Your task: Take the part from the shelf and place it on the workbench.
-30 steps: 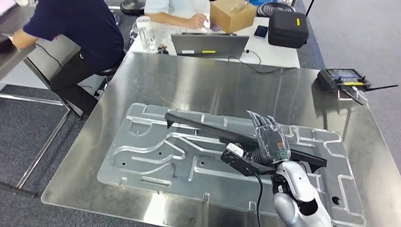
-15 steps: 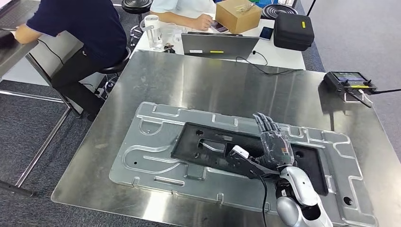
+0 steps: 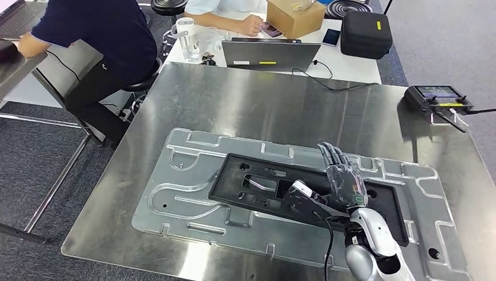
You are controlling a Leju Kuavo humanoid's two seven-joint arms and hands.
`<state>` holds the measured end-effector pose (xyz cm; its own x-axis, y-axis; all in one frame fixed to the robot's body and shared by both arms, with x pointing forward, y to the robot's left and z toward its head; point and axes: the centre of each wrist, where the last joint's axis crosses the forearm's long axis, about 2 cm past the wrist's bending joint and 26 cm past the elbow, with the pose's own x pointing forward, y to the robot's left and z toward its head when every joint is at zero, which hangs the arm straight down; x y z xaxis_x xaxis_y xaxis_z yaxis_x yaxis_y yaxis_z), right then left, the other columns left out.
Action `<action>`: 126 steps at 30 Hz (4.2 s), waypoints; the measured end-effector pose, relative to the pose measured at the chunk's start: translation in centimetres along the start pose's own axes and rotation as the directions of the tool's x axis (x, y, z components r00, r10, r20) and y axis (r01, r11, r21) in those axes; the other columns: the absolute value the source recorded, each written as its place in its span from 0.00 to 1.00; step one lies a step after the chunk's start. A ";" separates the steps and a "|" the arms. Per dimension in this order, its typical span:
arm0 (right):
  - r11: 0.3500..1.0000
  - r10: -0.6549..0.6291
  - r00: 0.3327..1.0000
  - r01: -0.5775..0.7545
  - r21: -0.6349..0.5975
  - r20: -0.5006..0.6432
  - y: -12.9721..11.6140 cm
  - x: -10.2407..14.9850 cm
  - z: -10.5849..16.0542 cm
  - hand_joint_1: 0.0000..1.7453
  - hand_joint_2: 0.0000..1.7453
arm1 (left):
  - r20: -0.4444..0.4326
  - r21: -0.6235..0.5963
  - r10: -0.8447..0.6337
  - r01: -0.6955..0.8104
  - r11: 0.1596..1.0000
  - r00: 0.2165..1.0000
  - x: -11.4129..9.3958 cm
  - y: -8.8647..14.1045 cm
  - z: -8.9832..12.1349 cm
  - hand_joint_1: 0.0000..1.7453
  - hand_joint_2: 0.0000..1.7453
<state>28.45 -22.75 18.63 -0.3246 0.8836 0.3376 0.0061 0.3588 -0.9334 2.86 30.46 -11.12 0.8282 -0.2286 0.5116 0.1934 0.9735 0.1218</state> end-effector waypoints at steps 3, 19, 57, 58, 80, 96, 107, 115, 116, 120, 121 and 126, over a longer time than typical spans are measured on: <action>1.000 -0.001 1.000 0.001 0.002 0.000 0.0 0.0 0.0 0.00 0.00 | 0.001 0.000 -0.001 0.001 1.000 1.000 0.0 0.0 0.0 0.00 0.00; 1.000 -0.013 1.000 0.013 0.011 0.001 0.4 -0.1 0.4 0.00 0.00 | 0.011 -0.007 0.035 -0.035 0.999 0.999 0.0 0.1 0.0 0.00 0.00; 0.956 -0.210 0.974 0.222 -0.193 0.083 2.5 3.8 8.1 0.00 0.00 | 0.009 -0.003 0.075 -0.075 0.997 0.997 0.2 -1.0 0.0 0.00 0.00; 0.950 -0.229 0.971 0.239 -0.202 0.073 2.7 3.8 8.6 0.00 0.00 | 0.008 -0.001 0.081 -0.081 0.997 0.997 0.2 -1.1 0.0 0.00 0.00; 0.721 -0.693 0.624 0.599 -0.350 -0.361 8.1 2.7 21.5 0.00 0.00 | 0.001 0.056 0.178 -0.178 0.982 0.984 -0.3 -1.5 0.9 0.00 0.00; 0.586 -0.710 0.046 0.593 -0.552 -0.703 12.3 -1.0 29.2 0.00 0.00 | 0.031 0.051 0.199 -0.201 0.978 0.979 -0.1 -1.5 1.3 0.00 0.00; 0.529 -0.499 -0.312 0.629 -0.569 -0.808 15.8 0.2 31.3 0.00 0.00 | 0.036 0.060 0.167 -0.169 0.984 0.985 0.3 -1.2 1.9 0.00 0.00; 0.509 -0.381 -0.376 0.678 -0.531 -0.845 16.7 0.7 31.8 0.00 0.00 | 0.041 0.052 0.167 -0.169 0.984 0.985 0.6 -1.4 1.9 0.00 0.00; 0.497 -0.353 -0.388 0.693 -0.522 -0.851 16.9 0.7 31.9 0.00 0.00 | 0.041 0.049 0.165 -0.167 0.985 0.985 0.7 -1.5 1.9 0.00 0.00; 0.418 -0.249 -0.414 0.769 -0.483 -0.876 18.0 1.2 32.1 0.00 0.00 | 0.048 0.044 0.155 -0.158 0.987 0.987 1.1 -1.6 1.7 0.00 0.00; 0.409 -0.245 -0.413 0.776 -0.480 -0.877 18.0 1.2 32.1 0.00 0.00 | 0.047 0.045 0.154 -0.157 0.987 0.987 1.0 -1.6 1.7 0.00 0.00; 0.378 -0.235 -0.392 0.806 -0.455 -0.890 18.4 1.3 32.3 0.00 0.00 | 0.050 0.050 0.149 -0.152 0.987 0.988 1.1 -1.5 1.7 0.00 0.00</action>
<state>-2.38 -24.75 -2.04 0.9670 -0.1627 0.1959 0.1708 0.9850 -0.0252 2.63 28.77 -9.30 0.8202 -0.0805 0.5664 0.0390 0.9956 0.0851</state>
